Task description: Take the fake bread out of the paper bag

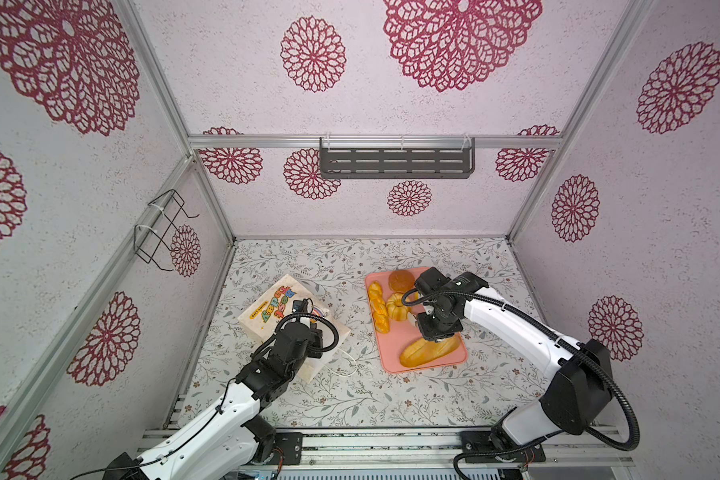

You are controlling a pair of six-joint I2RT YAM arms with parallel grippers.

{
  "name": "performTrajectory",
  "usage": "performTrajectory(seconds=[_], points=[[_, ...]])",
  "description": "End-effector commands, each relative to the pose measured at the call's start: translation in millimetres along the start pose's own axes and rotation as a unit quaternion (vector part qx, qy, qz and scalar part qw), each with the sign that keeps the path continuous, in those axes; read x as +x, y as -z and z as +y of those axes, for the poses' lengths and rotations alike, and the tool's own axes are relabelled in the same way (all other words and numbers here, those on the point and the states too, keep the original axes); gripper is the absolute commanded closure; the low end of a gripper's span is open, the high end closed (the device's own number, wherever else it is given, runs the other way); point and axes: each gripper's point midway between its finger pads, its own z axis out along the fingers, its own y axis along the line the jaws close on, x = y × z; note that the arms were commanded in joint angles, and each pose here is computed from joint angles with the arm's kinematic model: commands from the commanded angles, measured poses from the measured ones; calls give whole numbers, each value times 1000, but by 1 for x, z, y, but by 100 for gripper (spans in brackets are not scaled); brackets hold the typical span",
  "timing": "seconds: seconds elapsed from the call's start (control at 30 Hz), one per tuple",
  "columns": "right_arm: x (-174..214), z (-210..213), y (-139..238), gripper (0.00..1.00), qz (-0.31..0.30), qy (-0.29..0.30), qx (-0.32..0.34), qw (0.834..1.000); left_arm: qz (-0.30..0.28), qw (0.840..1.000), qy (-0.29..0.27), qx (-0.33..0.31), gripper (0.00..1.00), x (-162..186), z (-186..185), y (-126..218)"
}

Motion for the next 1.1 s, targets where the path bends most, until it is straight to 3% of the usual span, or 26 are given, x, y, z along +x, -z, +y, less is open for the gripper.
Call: performTrajectory(seconds=[0.0,0.23,0.5,0.7,0.83,0.93,1.07], points=[[-31,3,15,100,-65,-8,-12,998,3,1000,-20,12,100,-7,-8,3],[-37,0,18,100,-84,-22,-18,996,13,999,-42,11,100,-3,-9,3],[-12,-16,46,100,-126,-59,-32,990,35,996,-81,-6,100,0,-23,-5],[15,-6,71,100,-167,-86,-115,975,56,989,-125,-58,100,-1,-31,-16],[40,21,68,100,-159,-77,-213,961,73,974,-198,-86,100,-5,-46,-19],[60,31,62,100,-155,-67,-239,956,78,953,-273,-104,100,-8,-55,-20],[76,38,58,100,-161,-67,-269,947,77,935,-331,-105,100,-14,-57,-21]])
